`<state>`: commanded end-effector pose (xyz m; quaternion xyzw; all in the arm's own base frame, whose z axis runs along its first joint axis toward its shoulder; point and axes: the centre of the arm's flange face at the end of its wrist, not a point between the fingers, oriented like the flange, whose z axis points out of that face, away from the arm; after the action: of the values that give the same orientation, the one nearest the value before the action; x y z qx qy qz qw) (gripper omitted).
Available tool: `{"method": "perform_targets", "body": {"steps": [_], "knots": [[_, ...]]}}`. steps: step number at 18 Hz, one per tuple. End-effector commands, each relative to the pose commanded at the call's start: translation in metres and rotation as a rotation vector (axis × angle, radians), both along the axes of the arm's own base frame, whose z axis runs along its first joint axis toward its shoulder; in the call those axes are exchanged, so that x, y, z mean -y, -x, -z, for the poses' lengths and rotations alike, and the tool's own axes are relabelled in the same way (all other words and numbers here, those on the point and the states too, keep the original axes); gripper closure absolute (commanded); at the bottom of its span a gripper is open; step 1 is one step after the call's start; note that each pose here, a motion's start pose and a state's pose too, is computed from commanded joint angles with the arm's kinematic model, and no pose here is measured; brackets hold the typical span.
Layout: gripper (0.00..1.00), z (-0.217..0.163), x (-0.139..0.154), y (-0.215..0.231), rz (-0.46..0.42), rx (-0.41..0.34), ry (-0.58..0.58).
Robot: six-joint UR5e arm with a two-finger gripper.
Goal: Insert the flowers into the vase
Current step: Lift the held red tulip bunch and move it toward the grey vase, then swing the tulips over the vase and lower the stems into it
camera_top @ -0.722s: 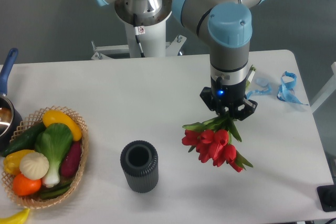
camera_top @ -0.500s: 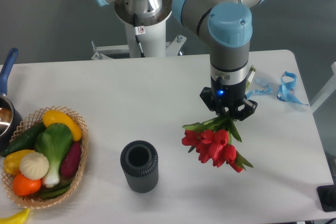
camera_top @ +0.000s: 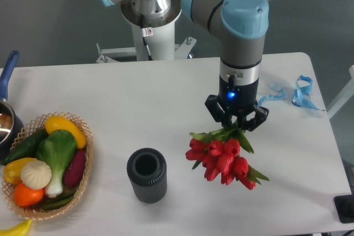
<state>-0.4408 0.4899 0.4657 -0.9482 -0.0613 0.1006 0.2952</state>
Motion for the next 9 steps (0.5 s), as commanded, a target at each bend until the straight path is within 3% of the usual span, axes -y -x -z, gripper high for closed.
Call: {"method": "perform_targets", "body": {"steps": [3,5,9], "knots": [[1.00,-0.015,-0.009,-0.006,-0.016,0.000,-0.120],[1.00,-0.020,-0.016,-0.013,0.023,0.047,-0.196],[1.00,-0.027,-0.032,-0.027,0.197,0.281,-0.436]]}}
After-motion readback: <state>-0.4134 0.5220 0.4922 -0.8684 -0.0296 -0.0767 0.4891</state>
